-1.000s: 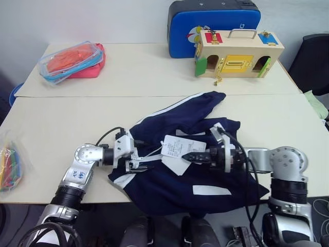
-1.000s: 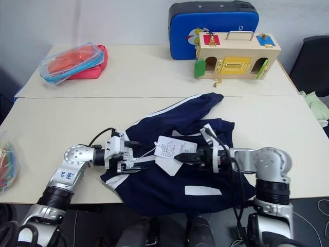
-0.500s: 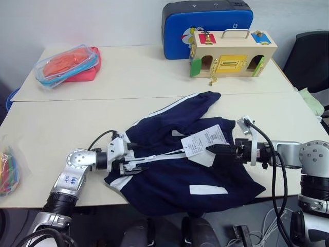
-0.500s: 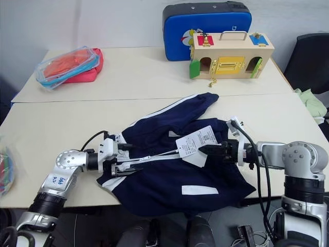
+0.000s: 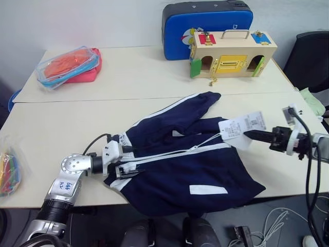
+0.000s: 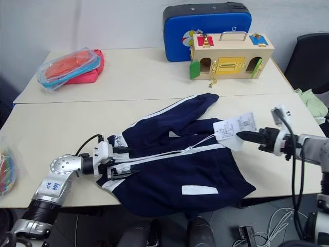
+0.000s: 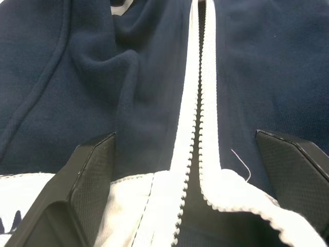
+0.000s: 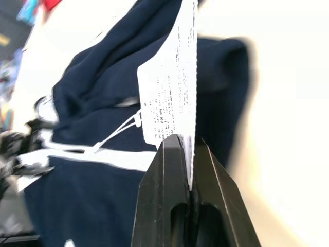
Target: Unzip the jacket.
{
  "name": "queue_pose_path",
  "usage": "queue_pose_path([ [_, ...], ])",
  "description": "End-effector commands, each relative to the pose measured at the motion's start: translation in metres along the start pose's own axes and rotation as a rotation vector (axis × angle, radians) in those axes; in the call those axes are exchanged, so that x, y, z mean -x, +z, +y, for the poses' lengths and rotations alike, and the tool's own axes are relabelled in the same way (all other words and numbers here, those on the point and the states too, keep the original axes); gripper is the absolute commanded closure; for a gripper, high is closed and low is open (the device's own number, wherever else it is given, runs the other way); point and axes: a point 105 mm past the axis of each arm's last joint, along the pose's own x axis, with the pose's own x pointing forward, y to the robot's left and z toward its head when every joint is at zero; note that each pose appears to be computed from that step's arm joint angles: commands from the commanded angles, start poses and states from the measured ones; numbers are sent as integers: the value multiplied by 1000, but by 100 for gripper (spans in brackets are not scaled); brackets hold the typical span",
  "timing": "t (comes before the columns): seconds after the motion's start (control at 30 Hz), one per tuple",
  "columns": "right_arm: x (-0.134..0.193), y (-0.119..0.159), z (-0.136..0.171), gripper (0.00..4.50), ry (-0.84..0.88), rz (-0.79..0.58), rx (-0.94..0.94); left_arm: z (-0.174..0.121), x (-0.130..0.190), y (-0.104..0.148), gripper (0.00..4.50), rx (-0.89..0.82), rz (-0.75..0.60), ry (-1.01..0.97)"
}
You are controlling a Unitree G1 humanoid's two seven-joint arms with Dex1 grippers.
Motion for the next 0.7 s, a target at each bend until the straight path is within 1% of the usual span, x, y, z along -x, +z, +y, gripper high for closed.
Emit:
queue_pose_path([
  [0.03,25,20,-19,448,-91,-79,61,-19,9,-47,0,152,148,-19],
  [0.2,46,35,-42,448,-194,-142,121,-20,8,-47,0,150,147,-24],
  [0.4,62,51,-55,448,-264,-221,167,-21,10,-49,0,144,157,-28],
  [0.43,63,54,-57,448,-272,-245,185,-21,10,-48,0,143,157,-28],
  [0.5,64,64,-55,448,-267,-325,286,-22,11,-49,0,125,169,-46],
  [0.57,61,68,-44,448,-197,-381,334,-24,12,-48,0,112,169,-63],
  [0.7,57,62,-50,448,-217,-382,343,-19,11,-42,0,107,142,-48],
])
